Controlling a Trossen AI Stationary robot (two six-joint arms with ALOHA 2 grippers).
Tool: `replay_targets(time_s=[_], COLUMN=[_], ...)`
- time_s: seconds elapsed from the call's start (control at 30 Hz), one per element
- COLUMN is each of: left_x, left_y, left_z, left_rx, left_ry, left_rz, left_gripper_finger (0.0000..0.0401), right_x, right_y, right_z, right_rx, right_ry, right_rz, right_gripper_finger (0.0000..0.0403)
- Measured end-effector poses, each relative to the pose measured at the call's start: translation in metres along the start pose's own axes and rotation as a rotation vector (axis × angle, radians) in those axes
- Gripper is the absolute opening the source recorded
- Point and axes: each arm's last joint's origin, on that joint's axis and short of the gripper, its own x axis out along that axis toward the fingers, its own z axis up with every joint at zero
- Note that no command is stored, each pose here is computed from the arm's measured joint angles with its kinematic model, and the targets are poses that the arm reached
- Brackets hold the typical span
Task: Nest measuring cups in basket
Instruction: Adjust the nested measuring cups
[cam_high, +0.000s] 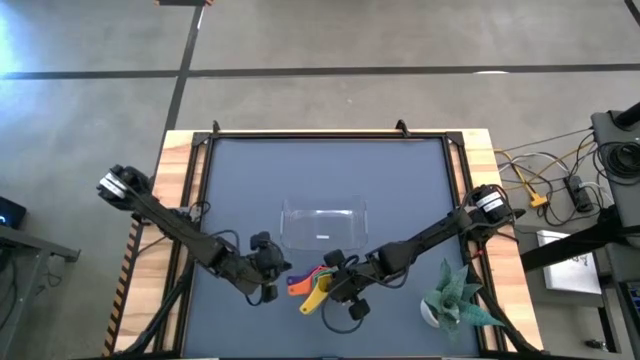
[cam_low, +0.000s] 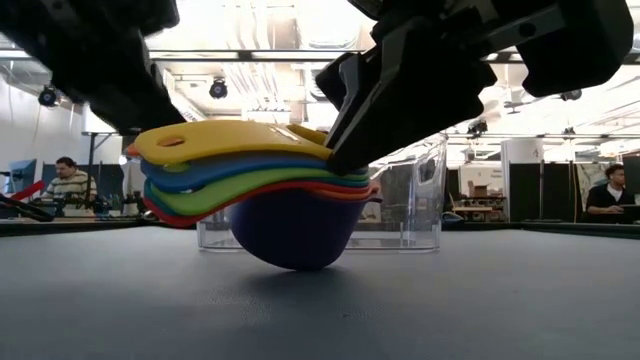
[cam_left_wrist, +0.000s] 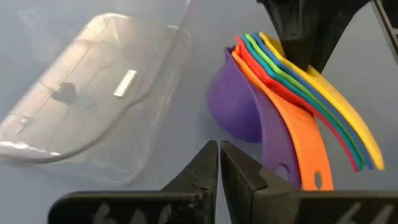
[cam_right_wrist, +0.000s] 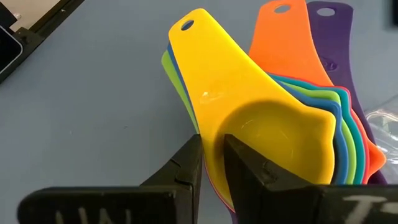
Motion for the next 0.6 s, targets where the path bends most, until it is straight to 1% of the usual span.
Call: replay_targets(time_s=[0.2,0.4,0.5,0.6], left_x=[0.017,0.018,0.017,0.017], left_y=[-0.007,-0.008,-0.008,-0.009], left_z=[-0.009,-0.009,-0.007,-0.008], left_rx=[-0.014,-0.039,-0.046,-0.048], left_ry=[-0.002,0.000,-0.006,0.005], left_rz=[-0.012,-0.034,-0.044,-0.057], left_gripper_finger=[0.0000,0.0000,0.0000,0.0000], right_x=[-0.001,-0.006,-0.011,-0.015], right_y=[0.000,-0.002,-0.006,-0.009], right_z=[0.001,0.005,0.012,0.020], right_rx=[0.001,0.012,0.042,0.032], right_ry=[-0.005,-0.026,-0.047,-0.063], right_rz=[-0.002,-0.005,-0.012,-0.019], right_gripper_finger=[0.0052,0.0052,0.0052,0.0054])
